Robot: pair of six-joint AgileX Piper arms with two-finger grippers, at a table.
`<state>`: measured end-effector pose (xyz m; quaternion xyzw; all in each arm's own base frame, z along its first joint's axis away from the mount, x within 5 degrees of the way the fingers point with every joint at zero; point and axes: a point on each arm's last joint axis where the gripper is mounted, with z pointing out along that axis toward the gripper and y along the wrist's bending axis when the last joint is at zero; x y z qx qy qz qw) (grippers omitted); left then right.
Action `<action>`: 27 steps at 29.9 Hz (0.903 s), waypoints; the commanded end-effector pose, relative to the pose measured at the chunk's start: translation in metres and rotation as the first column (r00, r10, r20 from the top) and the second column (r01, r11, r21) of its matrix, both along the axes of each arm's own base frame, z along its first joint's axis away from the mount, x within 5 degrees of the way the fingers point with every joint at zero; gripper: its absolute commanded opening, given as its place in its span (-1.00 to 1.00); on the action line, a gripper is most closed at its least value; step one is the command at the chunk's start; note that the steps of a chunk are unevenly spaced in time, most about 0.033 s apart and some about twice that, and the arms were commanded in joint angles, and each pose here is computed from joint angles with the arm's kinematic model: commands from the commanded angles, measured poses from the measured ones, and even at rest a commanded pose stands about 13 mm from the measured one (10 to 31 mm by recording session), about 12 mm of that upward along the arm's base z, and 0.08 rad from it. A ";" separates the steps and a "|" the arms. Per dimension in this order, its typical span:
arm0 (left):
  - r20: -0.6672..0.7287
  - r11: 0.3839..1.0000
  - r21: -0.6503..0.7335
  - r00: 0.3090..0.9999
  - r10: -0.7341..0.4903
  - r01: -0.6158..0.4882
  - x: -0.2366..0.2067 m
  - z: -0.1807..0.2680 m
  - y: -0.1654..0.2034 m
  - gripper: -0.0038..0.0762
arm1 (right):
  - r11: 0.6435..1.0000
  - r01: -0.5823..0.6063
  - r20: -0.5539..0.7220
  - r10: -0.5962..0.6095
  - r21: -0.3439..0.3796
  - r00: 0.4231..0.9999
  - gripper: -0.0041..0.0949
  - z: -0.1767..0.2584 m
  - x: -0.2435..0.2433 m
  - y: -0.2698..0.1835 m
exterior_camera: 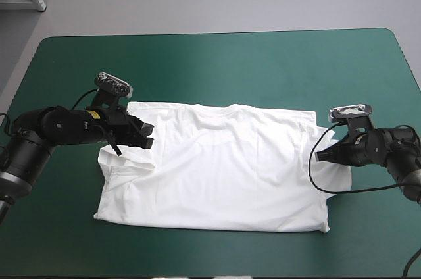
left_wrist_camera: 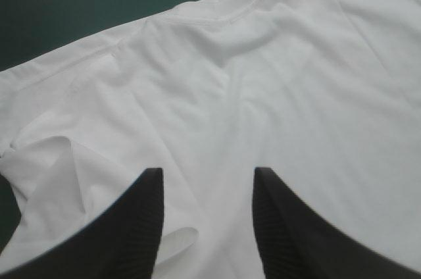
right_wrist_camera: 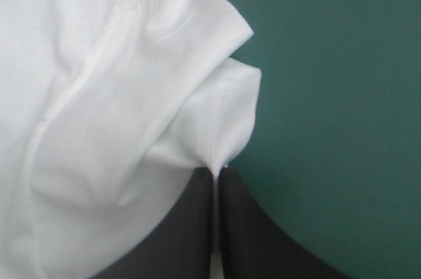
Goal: Fold the cloth
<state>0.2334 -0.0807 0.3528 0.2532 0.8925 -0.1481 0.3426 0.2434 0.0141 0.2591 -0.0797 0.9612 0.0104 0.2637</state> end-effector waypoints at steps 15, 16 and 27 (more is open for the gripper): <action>0.082 0.999 -0.012 0.996 0.032 -0.032 -0.002 0.017 0.002 -0.09 | 0.919 -0.190 0.138 0.151 0.344 0.979 -0.64 0.042 -0.022 0.033; 0.081 0.999 -0.013 0.996 0.034 -0.033 -0.002 0.017 0.002 -0.09 | 0.914 -0.196 0.143 0.154 0.355 0.978 -0.50 0.042 -0.022 0.034; 0.075 0.999 -0.010 0.997 0.031 -0.031 -0.002 0.017 0.002 -0.09 | 0.692 -0.440 0.227 0.382 0.572 0.896 -0.24 0.058 -0.037 0.061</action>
